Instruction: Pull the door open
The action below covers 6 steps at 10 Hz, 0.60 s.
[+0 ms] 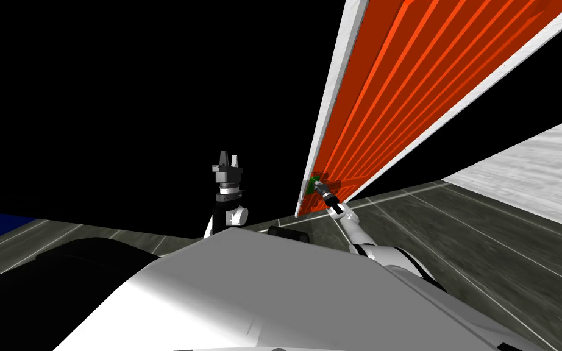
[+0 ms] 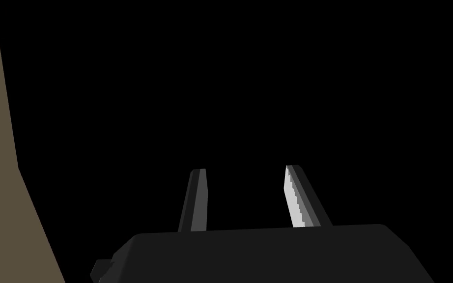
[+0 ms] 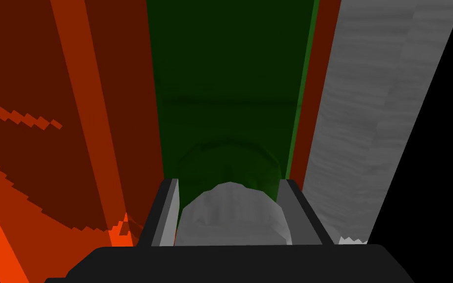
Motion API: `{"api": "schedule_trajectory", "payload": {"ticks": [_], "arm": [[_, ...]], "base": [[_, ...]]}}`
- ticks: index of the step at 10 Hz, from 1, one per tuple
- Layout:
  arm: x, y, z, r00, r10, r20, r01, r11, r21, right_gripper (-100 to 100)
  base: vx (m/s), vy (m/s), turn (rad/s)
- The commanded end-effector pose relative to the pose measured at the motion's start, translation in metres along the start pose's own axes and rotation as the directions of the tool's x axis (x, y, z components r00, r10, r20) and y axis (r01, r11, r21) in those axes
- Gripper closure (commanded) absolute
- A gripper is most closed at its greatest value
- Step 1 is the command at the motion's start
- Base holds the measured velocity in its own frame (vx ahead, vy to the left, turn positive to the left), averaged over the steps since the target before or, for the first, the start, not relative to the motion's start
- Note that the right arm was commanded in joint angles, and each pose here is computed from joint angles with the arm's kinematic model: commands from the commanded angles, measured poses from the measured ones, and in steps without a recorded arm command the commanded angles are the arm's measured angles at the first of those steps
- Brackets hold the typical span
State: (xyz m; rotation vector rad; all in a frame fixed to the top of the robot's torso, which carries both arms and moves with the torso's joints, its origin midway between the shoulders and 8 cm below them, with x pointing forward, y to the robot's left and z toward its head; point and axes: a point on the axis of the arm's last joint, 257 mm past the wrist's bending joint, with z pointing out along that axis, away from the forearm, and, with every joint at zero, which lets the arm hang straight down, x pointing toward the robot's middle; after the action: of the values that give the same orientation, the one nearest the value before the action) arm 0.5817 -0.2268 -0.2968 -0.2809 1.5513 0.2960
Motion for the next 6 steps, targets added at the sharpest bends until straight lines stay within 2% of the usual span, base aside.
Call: {"api": "schedule_trajectory", "payload": {"ticks": [1,4,6], "arm": [[0.0001,0.0004,0.0000,1.000,0.001,0.000,-0.001,1.000,0.000,100],[0.0001,0.0004,0.0000,1.000,0.001,0.000,-0.001,1.000,0.000,100],[-0.0010,-0.0027,-0.0005,0.998,0.065,0.008,-0.065,0.998,0.014,100]], "base": [[-0.023,-0.012,0.015],[-0.004,-0.002,0.001],[-0.038,-0.043,0.091]]}}
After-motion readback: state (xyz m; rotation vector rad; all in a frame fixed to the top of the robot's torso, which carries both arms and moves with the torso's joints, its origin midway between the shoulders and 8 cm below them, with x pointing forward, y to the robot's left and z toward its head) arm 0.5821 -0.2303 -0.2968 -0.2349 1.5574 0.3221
